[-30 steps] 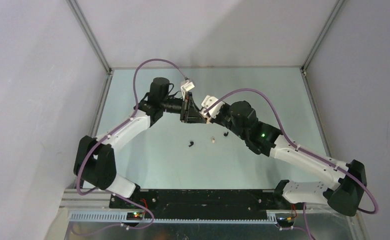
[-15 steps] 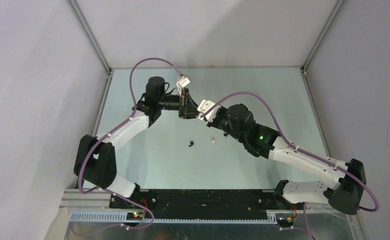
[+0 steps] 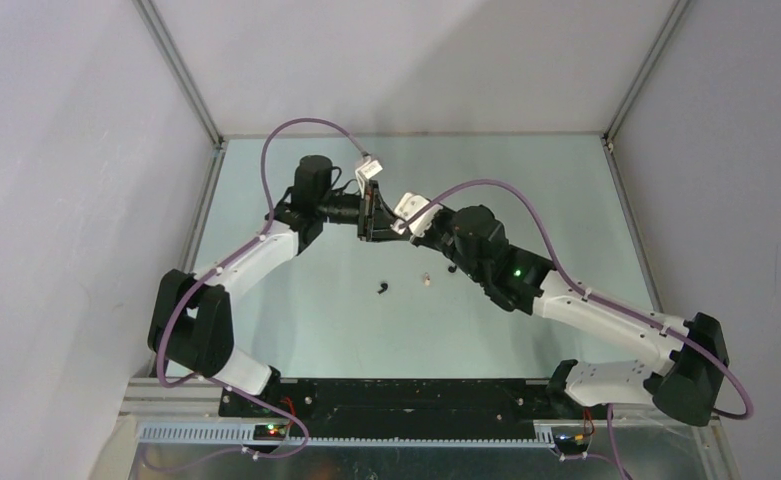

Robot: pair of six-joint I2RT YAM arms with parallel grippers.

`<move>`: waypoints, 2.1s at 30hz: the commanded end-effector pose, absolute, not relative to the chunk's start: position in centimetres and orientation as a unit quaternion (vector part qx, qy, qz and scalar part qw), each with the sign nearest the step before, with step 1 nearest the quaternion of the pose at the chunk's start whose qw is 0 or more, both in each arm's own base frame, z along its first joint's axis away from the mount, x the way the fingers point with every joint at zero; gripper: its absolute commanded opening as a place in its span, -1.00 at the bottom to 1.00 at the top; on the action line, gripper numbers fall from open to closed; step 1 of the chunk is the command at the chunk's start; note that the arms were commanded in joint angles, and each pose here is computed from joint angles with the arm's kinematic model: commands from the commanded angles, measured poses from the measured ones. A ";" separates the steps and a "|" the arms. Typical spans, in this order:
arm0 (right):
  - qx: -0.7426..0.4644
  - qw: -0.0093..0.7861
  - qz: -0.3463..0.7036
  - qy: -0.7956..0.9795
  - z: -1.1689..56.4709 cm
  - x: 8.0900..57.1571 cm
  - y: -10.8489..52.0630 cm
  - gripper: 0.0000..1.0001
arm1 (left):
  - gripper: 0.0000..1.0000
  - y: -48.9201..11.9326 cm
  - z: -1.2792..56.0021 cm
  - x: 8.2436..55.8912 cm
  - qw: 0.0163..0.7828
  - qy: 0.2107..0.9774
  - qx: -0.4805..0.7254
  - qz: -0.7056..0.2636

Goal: Insert the wireless bluetooth earbuds into the charging case
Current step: Place the right earbud at the center of the board, then open the charging case at the center of the board.

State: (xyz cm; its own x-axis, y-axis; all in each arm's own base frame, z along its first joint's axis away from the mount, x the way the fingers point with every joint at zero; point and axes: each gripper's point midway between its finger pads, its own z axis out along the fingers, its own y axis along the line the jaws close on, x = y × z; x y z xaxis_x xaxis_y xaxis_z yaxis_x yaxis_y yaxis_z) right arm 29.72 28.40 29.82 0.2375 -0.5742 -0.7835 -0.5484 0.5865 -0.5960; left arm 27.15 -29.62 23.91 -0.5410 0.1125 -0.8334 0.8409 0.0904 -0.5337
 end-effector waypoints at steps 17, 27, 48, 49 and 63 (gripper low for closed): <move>-0.382 0.313 0.146 0.857 6.4 35.6 21.4 -0.66 | -1.00 -27.8 20.1 26.6 0.328 0.681 0.444 -0.480; -0.374 0.280 0.135 0.874 5.4 36.2 21.1 -0.16 | -1.00 -29.5 19.1 24.5 0.320 0.672 0.490 -0.454; -0.501 0.392 0.386 0.668 24.5 23.3 26.7 0.53 | -1.00 -30.6 19.0 23.0 0.295 0.656 0.517 -0.464; -0.507 0.388 0.381 0.669 24.1 23.1 27.2 0.55 | -1.00 -30.6 19.0 22.8 0.292 0.654 0.521 -0.464; -0.506 0.373 0.339 0.700 20.4 24.8 28.0 0.68 | -1.00 -30.5 20.6 20.5 0.275 0.619 0.542 -0.498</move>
State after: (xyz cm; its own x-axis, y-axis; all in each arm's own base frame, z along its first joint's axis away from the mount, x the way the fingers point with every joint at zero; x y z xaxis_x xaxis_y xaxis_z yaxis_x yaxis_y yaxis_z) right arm 24.12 27.67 19.94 -0.2477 -0.4596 -0.8529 -0.9565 0.2563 0.1397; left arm 21.13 -29.98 18.01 -0.3312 0.4353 -0.8372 0.9292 -0.0039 -0.3696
